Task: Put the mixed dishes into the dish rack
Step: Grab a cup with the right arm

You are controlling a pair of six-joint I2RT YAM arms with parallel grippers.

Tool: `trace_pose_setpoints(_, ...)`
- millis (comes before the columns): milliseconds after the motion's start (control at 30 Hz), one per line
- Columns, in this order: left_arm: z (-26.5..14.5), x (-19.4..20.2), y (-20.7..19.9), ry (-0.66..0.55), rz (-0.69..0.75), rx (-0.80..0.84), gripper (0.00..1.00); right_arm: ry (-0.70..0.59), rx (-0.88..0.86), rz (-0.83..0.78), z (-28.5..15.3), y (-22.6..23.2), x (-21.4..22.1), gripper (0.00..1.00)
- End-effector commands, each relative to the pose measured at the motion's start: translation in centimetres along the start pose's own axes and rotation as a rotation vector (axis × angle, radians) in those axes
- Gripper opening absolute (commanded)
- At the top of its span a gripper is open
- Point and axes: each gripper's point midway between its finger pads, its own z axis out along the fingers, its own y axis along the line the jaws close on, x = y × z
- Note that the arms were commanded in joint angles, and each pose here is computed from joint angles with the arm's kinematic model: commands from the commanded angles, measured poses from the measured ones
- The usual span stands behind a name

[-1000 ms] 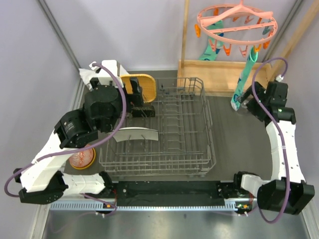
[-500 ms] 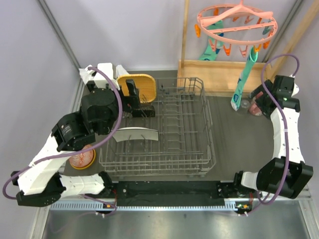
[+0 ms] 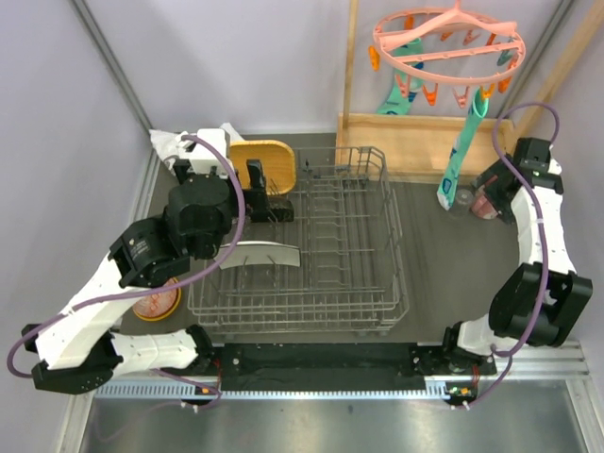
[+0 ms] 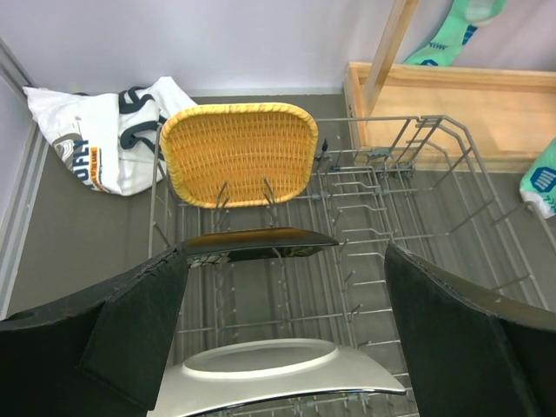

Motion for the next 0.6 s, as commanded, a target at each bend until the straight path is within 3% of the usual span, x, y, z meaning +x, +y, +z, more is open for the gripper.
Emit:
trace_pose_setpoints(0, 0.5, -0.5, -0.1, -0.032, -0.012, -0.005, 0.99, -0.067, -0.003, 0.015, 0.6, 0.9, -2.9, 0.82)
trace_pose_setpoints(567, 1.1, 0.0, 0.4, -0.025, -0.026, 0.000, 0.99, -0.058, 0.129, 0.044, 6.5, -0.1, -2.7, 0.70)
